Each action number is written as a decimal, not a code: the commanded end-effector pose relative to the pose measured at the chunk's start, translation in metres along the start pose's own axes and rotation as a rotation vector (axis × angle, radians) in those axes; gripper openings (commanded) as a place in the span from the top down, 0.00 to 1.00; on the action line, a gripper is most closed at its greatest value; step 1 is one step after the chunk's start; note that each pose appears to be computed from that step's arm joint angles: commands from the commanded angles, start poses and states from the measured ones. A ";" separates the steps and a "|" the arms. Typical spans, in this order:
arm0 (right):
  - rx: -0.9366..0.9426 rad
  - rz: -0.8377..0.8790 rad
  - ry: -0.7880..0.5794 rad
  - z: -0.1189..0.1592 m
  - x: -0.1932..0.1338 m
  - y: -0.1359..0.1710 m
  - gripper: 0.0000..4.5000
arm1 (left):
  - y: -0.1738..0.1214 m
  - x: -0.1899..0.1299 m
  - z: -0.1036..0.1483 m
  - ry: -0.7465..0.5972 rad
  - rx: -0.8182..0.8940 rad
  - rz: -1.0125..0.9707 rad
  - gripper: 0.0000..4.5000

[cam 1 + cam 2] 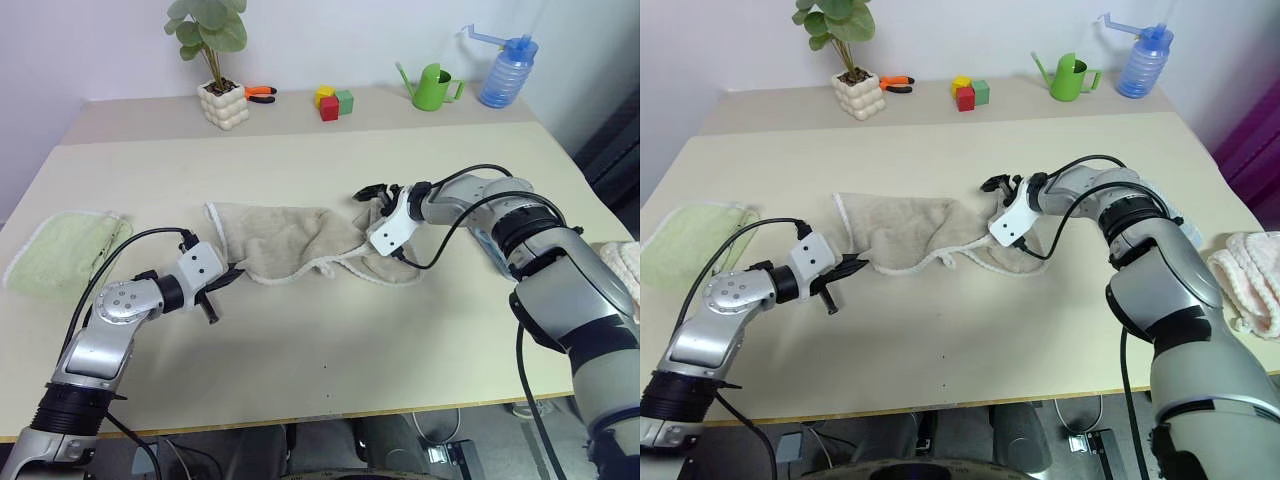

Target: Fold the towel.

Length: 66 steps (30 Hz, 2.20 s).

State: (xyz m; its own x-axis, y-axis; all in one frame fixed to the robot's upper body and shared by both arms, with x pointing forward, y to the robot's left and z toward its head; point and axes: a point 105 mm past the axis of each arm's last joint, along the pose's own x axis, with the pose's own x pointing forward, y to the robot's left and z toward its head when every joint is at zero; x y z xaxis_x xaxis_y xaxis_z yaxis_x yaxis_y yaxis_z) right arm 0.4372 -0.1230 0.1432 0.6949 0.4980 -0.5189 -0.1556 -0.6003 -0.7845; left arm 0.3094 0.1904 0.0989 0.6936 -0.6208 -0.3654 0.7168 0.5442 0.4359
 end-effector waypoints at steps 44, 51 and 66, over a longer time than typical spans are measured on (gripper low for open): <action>0.385 -0.743 0.369 -0.106 -0.175 -0.113 0.99 | 0.213 -0.051 0.159 -0.508 0.049 0.846 1.00; 0.571 -0.431 0.106 -0.047 -0.155 -0.044 0.99 | 0.147 -0.059 0.084 -0.283 0.029 0.509 1.00; 1.021 0.098 -0.168 0.035 -0.185 0.023 0.99 | 0.061 -0.095 0.023 0.074 -0.071 0.107 1.00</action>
State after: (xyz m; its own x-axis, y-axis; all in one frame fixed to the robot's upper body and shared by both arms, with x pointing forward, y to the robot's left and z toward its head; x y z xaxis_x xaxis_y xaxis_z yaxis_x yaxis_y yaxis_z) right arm 0.2802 -0.2082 0.1970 0.5293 0.6040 -0.5958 -0.8055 0.1374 -0.5764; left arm 0.2841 0.2646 0.1664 0.7407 -0.5449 -0.3931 0.6692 0.6502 0.3596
